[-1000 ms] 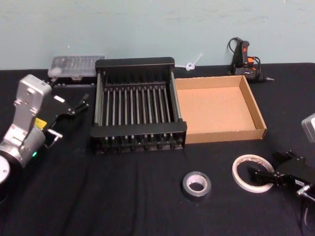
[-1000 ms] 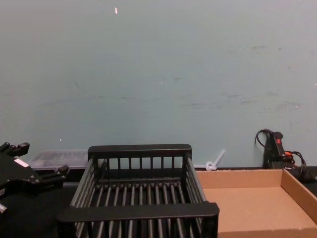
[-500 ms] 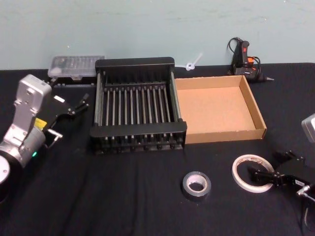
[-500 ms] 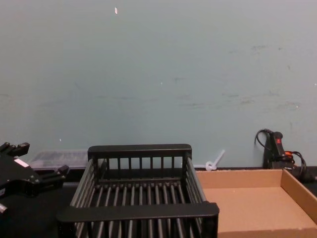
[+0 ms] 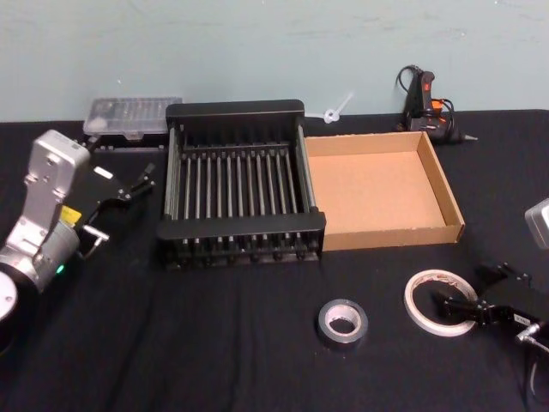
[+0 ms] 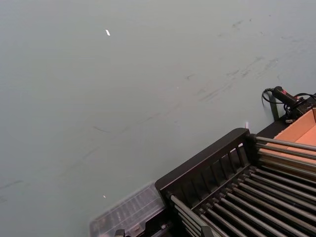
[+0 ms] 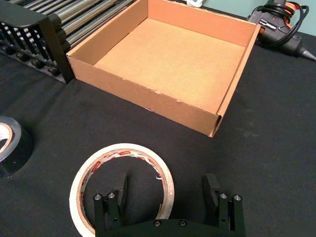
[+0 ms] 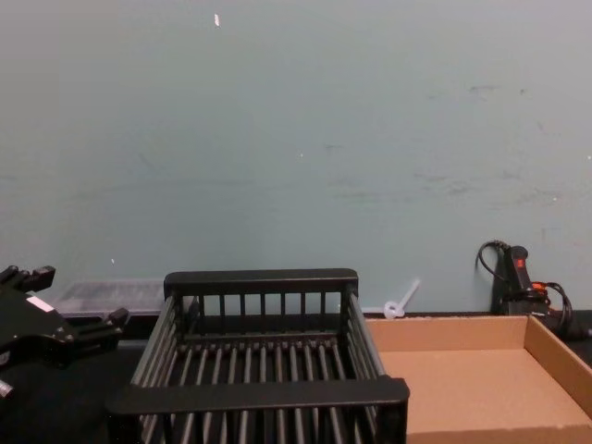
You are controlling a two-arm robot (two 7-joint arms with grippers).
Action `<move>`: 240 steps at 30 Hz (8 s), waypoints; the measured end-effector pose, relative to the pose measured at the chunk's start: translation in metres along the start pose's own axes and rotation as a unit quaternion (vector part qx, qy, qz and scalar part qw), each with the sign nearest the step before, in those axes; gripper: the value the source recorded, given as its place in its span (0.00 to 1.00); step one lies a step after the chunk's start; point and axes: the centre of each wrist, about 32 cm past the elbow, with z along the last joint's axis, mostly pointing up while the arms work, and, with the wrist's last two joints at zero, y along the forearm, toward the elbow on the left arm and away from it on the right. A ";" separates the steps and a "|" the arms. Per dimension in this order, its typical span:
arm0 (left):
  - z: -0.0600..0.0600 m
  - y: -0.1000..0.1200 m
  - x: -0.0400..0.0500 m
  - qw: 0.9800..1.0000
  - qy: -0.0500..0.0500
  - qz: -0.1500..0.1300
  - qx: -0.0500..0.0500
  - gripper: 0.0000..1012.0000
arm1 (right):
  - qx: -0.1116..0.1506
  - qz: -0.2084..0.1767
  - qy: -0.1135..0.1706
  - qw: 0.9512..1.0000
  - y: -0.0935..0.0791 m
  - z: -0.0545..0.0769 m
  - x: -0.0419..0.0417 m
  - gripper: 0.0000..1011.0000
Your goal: Pick up the white tape and place it into the black box , Pick up the silver tape and place it into the brown box.
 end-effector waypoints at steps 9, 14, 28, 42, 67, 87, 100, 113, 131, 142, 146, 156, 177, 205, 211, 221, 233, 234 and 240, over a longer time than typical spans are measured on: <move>0.000 0.000 0.0000 1.000 0.000 0.000 0.000 0.99 | 0.000 0.003 0.000 1.000 0.000 0.000 -0.0004 0.99; 0.000 0.000 0.0000 1.000 0.000 0.000 0.000 0.99 | -0.001 0.002 0.003 1.000 0.000 0.000 -0.0009 0.99; 0.000 0.000 0.0000 1.000 0.000 0.000 0.000 0.99 | -0.008 0.003 0.010 1.000 0.001 0.000 -0.0005 0.99; 0.000 0.000 0.0000 1.000 0.000 0.000 0.000 0.99 | -0.008 0.003 0.010 1.000 0.001 0.000 -0.0005 0.99; 0.000 0.000 0.0000 1.000 0.000 0.000 0.000 0.99 | -0.008 0.003 0.010 1.000 0.001 0.000 -0.0005 0.57; 0.000 0.000 0.0000 1.000 0.000 0.000 0.000 0.99 | -0.008 0.003 0.010 1.000 0.001 0.000 -0.0005 0.10; 0.000 0.000 0.0000 1.000 0.000 0.000 0.000 0.99 | -0.008 0.003 0.010 1.000 0.001 0.000 -0.0005 0.09; 0.000 0.000 0.0000 1.000 0.000 0.000 0.000 0.99 | 0.049 -0.009 0.019 0.999 -0.005 0.013 0.0025 0.09; 0.000 0.000 0.0000 1.000 0.000 0.000 0.000 0.99 | 0.132 -0.024 0.005 0.991 0.018 0.053 0.0057 0.10; 0.000 0.000 0.0000 1.000 0.000 0.000 0.000 0.99 | 0.155 -0.006 -0.013 0.988 0.045 0.076 -0.0004 0.09; 0.000 0.000 0.0000 1.000 0.000 0.000 0.000 0.99 | 0.164 0.002 -0.019 0.986 0.056 0.084 -0.0040 0.10; 0.000 0.000 0.0000 1.000 0.000 0.000 0.000 0.99 | 0.181 0.039 -0.034 0.982 0.085 0.106 -0.0191 0.10; 0.000 0.000 0.0000 1.000 0.000 0.000 0.000 0.99 | 0.178 0.097 -0.072 0.977 0.133 0.135 -0.0415 0.09; 0.000 0.000 0.0000 1.000 0.000 0.000 0.000 0.99 | 0.177 0.105 -0.077 0.976 0.146 0.141 -0.0471 0.20; 0.000 0.000 0.0000 1.000 0.000 0.000 0.000 0.99 | 0.177 0.105 -0.077 0.976 0.146 0.141 -0.0469 0.42; 0.000 0.000 0.0000 1.000 0.000 0.000 0.000 0.99 | 0.176 0.105 -0.076 0.976 0.146 0.141 -0.0469 0.73; 0.000 0.000 0.0000 1.000 0.000 0.000 0.000 0.99 | 0.182 0.098 -0.078 0.975 0.140 0.141 -0.0466 0.99; 0.000 0.000 0.0000 1.000 0.000 0.000 0.000 0.99 | 0.184 0.094 -0.078 0.975 0.137 0.141 -0.0457 0.99; 0.000 0.000 0.0000 1.000 0.000 0.000 0.000 0.99 | 0.192 0.088 -0.077 0.974 0.123 0.141 -0.0405 0.99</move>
